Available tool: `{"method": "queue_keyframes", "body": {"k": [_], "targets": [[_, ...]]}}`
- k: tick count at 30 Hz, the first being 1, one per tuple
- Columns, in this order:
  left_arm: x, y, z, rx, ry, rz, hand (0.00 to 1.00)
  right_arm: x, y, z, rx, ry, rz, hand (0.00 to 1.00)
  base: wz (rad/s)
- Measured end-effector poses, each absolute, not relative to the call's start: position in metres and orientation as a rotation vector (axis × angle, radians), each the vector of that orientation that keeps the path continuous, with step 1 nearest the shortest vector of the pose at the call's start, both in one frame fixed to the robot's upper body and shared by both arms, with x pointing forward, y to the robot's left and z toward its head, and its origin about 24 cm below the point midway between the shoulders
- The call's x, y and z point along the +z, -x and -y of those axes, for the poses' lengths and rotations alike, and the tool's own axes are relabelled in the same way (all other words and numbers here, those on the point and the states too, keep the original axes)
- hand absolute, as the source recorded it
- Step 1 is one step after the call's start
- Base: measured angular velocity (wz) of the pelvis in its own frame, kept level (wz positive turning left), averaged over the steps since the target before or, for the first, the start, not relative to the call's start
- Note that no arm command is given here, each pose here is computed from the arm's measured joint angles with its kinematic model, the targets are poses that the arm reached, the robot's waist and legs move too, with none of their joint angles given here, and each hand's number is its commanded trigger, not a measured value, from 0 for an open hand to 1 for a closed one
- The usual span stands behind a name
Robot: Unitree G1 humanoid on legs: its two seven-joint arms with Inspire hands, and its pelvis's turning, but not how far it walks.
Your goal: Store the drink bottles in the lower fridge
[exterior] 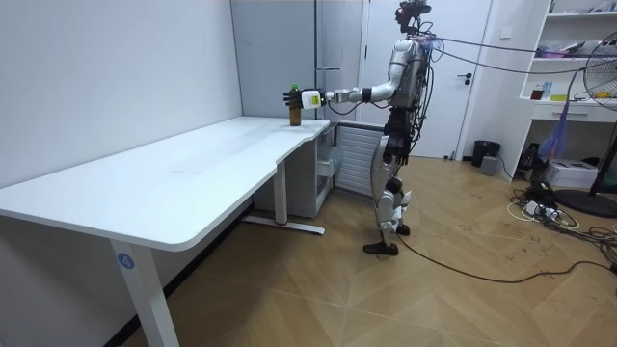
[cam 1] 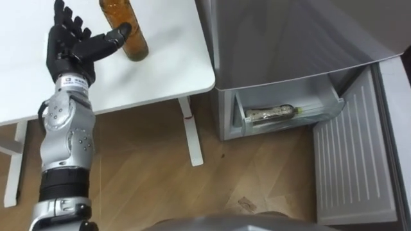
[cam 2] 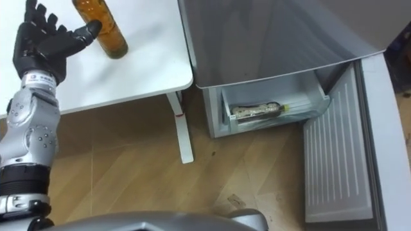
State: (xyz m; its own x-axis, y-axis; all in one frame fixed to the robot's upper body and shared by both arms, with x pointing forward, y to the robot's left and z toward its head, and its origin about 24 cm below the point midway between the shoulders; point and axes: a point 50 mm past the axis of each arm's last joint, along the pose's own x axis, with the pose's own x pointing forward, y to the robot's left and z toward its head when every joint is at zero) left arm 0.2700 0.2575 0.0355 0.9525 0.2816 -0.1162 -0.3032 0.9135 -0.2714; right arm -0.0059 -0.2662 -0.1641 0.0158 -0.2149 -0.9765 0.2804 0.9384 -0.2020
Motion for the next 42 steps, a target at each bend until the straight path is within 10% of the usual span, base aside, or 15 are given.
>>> {"method": "queue_keyframes", "body": {"k": [42], "targets": [[0.038,-0.296,-0.296,0.344,0.236,-0.204,0.0,-0.162,0.019,0.271,-0.315,0.117,-1.628,0.0,-0.03]]}}
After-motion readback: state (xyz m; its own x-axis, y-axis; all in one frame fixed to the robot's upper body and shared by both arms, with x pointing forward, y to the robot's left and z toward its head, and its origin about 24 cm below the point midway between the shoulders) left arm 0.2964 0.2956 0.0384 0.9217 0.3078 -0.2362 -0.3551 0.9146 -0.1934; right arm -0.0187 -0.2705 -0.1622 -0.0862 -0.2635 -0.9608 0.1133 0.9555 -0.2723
